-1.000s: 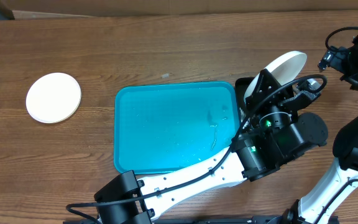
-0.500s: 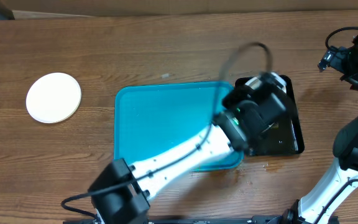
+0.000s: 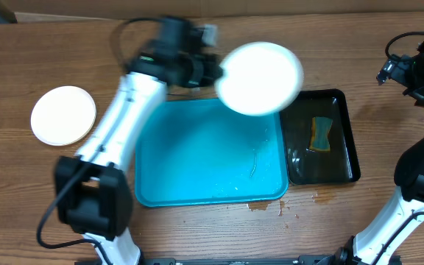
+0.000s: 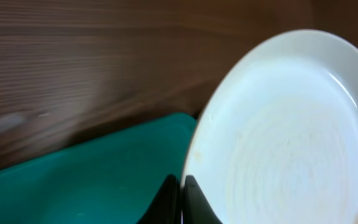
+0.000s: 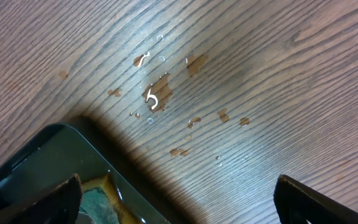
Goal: Clean dirty plates on tray and stack at the side
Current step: 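Carry the white plate left and set it on the plate stack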
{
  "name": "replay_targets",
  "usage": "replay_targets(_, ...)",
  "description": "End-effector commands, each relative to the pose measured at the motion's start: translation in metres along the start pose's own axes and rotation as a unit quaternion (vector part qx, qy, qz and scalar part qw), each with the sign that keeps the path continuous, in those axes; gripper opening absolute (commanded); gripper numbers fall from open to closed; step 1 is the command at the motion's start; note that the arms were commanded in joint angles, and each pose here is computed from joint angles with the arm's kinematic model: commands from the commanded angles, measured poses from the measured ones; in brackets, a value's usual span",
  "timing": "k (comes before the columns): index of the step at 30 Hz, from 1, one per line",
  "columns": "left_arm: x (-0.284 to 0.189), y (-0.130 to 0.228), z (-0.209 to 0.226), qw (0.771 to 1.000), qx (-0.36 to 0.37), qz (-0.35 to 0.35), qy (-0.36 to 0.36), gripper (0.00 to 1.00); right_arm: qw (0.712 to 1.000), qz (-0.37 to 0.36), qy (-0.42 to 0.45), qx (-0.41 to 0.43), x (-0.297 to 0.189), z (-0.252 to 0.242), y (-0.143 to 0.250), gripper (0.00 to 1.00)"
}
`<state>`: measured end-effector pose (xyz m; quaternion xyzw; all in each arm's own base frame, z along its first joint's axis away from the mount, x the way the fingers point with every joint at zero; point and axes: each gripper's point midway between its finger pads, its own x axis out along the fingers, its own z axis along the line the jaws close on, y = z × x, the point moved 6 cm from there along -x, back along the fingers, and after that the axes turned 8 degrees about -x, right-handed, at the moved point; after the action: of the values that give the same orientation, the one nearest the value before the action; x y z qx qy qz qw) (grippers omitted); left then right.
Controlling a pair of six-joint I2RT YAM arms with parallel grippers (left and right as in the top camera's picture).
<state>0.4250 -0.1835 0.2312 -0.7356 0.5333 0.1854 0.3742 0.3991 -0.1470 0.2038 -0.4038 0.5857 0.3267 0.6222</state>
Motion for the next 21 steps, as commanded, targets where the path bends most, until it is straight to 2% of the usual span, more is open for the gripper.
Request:
replay_targets(1, -0.059, -0.027, 0.072, 0.992, -0.125, -0.016, -0.001, 0.04, 1.0, -0.021, -0.001, 0.004, -0.014, -0.001, -0.002, 1.0)
replay_targets(4, -0.099, -0.031, 0.132, 0.976, -0.203, -0.047, -0.063, 0.04, 1.0, -0.021, -0.001, 0.004, -0.014, -0.001, -0.002, 1.0)
replay_targets(10, -0.195, -0.006, 0.243, 0.911, -0.367, -0.102, -0.16, 0.04, 1.0, -0.021, -0.001, 0.004, -0.014, -0.001, -0.002, 1.0)
replay_targets(17, -0.278, 0.029, 0.317, 0.841, -0.462, -0.177, -0.218, 0.04, 1.0, -0.021, -0.001, 0.004, -0.014, -0.001, -0.002, 1.0)
replay_targets(19, -0.294, 0.039, 0.331, 0.822, -0.476, -0.191, -0.249, 0.04, 1.0, -0.021, -0.001, 0.004, -0.014, -0.001, -0.002, 1.0)
replay_targets(21, -0.304, 0.049, 0.343, 0.793, -0.496, -0.198, -0.292, 0.04, 1.0, -0.021, -0.001, 0.004, -0.014, -0.001, -0.002, 1.0)
